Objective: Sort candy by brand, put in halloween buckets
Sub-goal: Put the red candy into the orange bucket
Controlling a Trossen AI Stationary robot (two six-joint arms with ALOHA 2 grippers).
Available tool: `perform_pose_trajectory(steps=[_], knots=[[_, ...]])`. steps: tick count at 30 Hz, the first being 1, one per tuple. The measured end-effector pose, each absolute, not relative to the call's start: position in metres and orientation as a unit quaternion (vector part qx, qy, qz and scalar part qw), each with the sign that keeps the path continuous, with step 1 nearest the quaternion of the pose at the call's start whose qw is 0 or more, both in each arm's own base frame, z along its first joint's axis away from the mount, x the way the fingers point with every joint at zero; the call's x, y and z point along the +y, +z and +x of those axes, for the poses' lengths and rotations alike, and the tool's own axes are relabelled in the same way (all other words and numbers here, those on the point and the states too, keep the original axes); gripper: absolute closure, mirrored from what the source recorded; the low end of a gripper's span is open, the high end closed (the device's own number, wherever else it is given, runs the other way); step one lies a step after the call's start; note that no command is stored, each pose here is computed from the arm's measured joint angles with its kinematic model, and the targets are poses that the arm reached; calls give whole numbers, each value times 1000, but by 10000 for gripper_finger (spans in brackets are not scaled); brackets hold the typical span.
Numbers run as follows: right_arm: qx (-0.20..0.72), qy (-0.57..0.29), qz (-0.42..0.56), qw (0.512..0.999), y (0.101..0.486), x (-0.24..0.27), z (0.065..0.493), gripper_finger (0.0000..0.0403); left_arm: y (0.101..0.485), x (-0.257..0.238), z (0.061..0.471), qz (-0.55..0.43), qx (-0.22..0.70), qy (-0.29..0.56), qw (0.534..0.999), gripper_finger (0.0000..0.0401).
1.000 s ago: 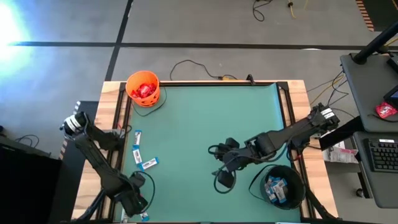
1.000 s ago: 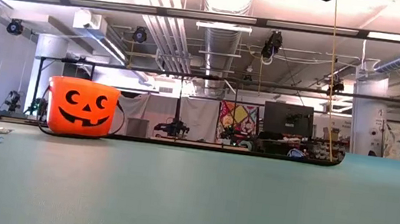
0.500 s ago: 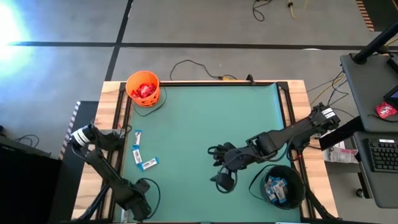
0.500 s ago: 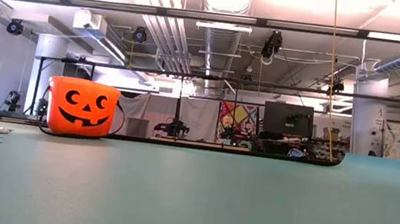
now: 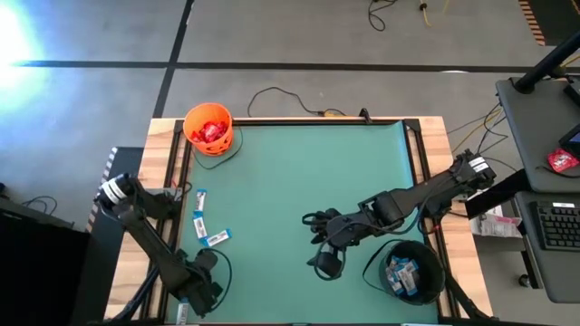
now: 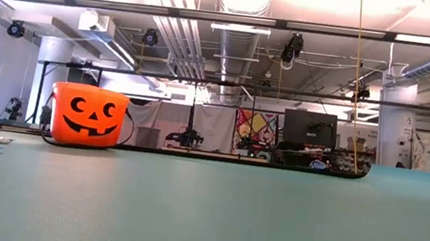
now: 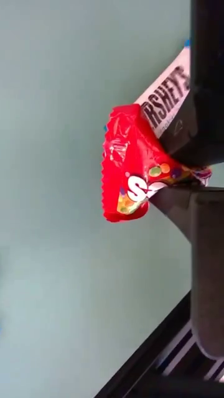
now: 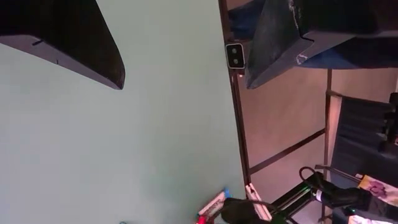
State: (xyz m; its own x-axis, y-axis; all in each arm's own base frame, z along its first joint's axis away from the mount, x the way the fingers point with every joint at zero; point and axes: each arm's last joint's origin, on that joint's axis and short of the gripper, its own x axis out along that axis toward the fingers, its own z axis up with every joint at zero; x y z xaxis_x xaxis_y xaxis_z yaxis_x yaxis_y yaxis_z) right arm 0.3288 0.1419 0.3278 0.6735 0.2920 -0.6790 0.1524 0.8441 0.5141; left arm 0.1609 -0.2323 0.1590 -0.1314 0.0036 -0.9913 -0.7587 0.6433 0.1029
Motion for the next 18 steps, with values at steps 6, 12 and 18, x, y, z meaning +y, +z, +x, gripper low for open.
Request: perform_pose_trajectory(steps=[6, 12, 18], knots=[[395, 48, 275, 875, 335, 142, 329, 78, 188, -198, 179, -285, 615, 335, 654, 381], [363, 77, 273, 887, 369, 142, 328, 78, 212, -153, 201, -266, 612, 305, 680, 393], [333, 111, 262, 899, 402, 147, 319, 78, 204, -129, 216, -239, 632, 270, 686, 393]])
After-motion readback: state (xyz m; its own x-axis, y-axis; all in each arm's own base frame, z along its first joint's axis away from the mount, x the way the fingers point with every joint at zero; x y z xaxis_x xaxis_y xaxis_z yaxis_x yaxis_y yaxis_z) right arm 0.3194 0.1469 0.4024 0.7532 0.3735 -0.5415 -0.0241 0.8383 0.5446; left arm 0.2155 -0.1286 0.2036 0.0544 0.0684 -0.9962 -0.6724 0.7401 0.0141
